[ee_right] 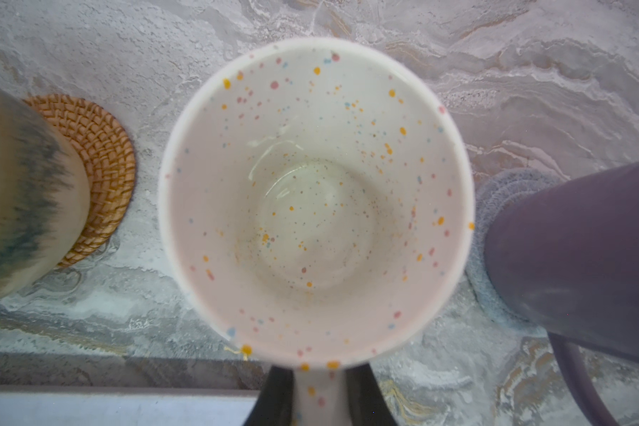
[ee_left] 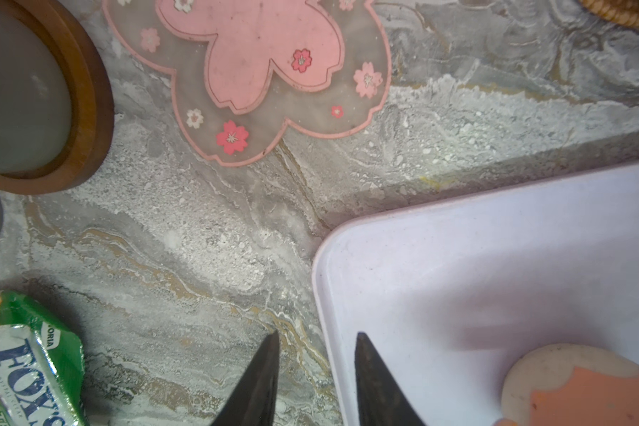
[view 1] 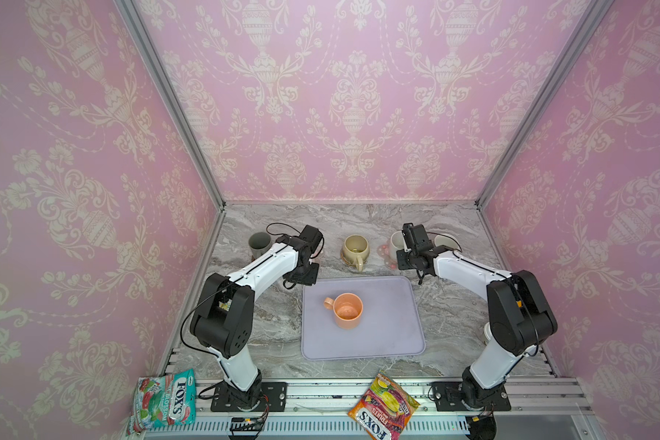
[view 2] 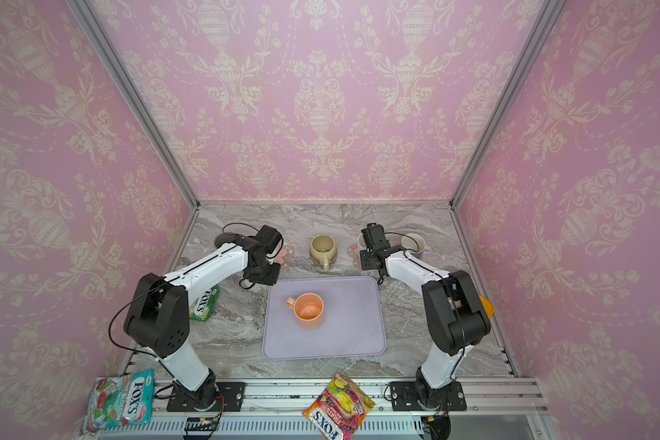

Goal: Place cups on coasters
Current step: Place the cup on the coaster.

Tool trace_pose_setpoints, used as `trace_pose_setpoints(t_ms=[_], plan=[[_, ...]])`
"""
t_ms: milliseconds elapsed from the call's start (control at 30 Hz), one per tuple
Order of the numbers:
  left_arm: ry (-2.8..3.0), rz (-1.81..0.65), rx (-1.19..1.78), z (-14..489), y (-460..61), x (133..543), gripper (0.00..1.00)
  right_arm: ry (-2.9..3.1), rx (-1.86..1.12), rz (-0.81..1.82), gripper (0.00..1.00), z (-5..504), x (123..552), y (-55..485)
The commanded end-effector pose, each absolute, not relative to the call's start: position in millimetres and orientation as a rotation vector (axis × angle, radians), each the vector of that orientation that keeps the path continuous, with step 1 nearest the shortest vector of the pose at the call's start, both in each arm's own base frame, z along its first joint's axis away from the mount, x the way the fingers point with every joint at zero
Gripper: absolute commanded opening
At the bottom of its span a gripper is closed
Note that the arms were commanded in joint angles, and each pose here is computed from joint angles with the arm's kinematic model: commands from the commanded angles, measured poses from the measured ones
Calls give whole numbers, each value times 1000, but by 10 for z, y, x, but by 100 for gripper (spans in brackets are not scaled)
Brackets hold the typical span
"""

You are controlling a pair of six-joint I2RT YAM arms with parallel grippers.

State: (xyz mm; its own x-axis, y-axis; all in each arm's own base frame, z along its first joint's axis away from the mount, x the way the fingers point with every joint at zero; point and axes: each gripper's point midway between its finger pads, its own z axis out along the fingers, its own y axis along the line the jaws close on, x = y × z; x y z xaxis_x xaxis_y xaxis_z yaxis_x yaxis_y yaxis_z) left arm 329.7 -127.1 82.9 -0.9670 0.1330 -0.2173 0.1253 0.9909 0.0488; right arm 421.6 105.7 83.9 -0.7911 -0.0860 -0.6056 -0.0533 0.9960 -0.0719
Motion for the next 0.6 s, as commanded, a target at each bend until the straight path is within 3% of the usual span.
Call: trace_pose_setpoints(t_ms=[0, 567], plan=[[2913, 41, 184, 881, -1223, 3229, 37, 2380, -47, -62, 0, 1055, 4330, 1017], [2919, 37, 177, 877, -1237, 3246, 37, 2256, -37, -34, 0, 1329, 4500, 1054]])
